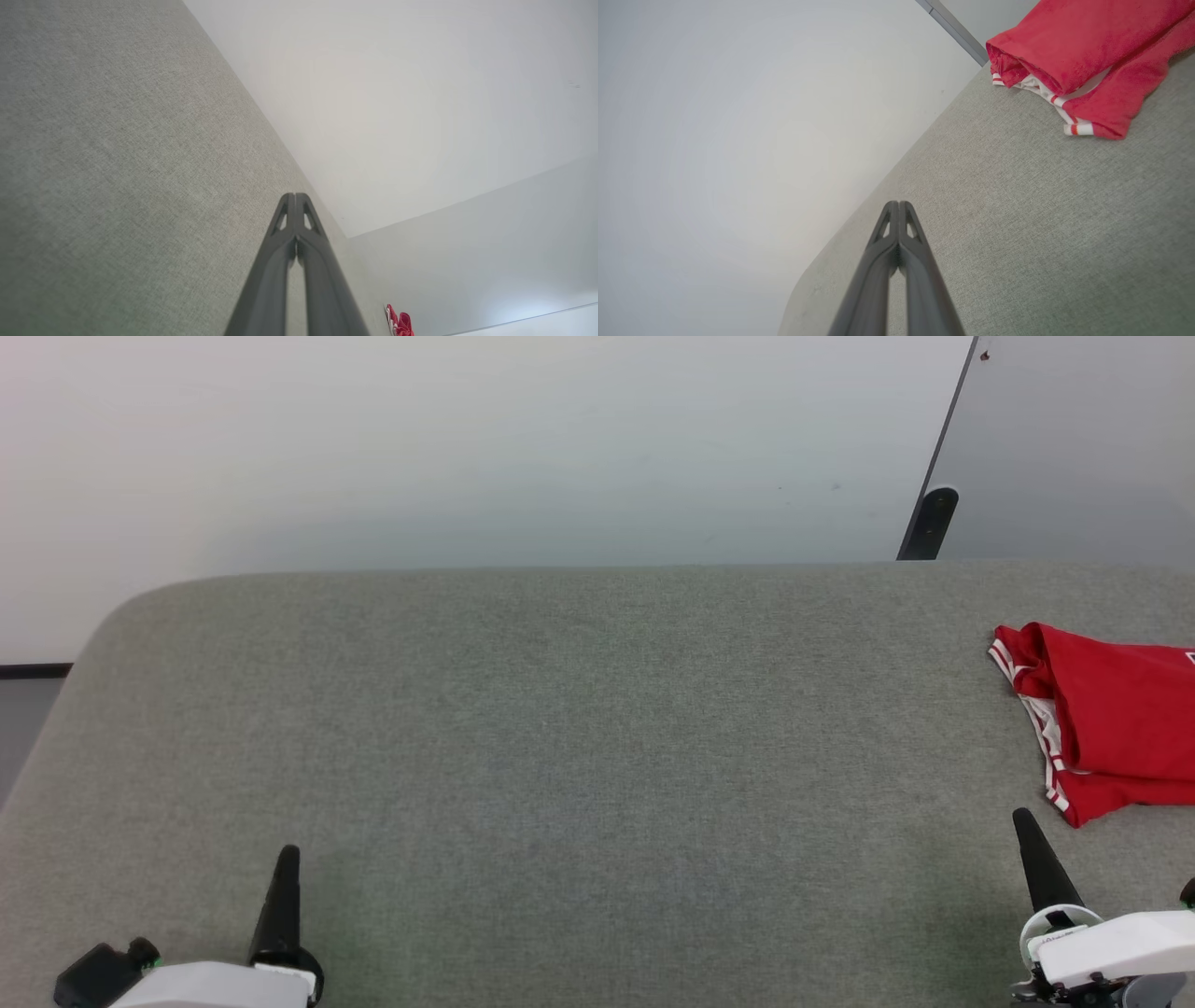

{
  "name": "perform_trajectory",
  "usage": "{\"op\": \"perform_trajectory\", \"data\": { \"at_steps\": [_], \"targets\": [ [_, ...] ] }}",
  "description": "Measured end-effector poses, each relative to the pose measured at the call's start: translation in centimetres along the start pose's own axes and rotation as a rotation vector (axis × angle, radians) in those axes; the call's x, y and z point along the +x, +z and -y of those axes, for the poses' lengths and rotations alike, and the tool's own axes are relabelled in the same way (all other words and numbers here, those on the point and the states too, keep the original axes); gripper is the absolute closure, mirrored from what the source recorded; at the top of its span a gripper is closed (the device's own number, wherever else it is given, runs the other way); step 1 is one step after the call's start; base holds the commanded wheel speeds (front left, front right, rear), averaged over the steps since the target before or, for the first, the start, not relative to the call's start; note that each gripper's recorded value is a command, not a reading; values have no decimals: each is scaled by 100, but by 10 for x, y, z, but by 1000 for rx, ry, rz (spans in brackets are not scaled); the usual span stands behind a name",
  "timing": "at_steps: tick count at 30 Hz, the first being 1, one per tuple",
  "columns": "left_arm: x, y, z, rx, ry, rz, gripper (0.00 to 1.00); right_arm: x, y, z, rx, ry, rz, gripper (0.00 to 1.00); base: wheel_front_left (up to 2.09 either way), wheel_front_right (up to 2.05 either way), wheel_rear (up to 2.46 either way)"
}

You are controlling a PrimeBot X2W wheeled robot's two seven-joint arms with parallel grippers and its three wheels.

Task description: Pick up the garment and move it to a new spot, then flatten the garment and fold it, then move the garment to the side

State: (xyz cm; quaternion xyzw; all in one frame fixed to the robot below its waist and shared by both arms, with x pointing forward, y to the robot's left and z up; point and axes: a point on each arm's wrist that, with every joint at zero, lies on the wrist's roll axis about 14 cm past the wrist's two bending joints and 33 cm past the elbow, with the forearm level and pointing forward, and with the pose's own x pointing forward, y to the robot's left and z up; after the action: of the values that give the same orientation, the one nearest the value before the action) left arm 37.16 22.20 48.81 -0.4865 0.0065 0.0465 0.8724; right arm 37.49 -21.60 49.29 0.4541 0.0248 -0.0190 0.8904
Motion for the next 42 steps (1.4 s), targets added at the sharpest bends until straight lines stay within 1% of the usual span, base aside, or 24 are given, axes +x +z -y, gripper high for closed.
{"op": "perform_trajectory", "data": {
  "at_steps": [16, 42],
  "targets": [
    [4, -4, 6, -158, -10, -17, 100, 4, -1, -5, 185, 9, 4, 100, 0, 0, 0],
    [10, -9, 17, -377, -35, -42, 100, 8, -4, -12, 427, 28, 5, 100, 0, 0, 0]
  ]
}}
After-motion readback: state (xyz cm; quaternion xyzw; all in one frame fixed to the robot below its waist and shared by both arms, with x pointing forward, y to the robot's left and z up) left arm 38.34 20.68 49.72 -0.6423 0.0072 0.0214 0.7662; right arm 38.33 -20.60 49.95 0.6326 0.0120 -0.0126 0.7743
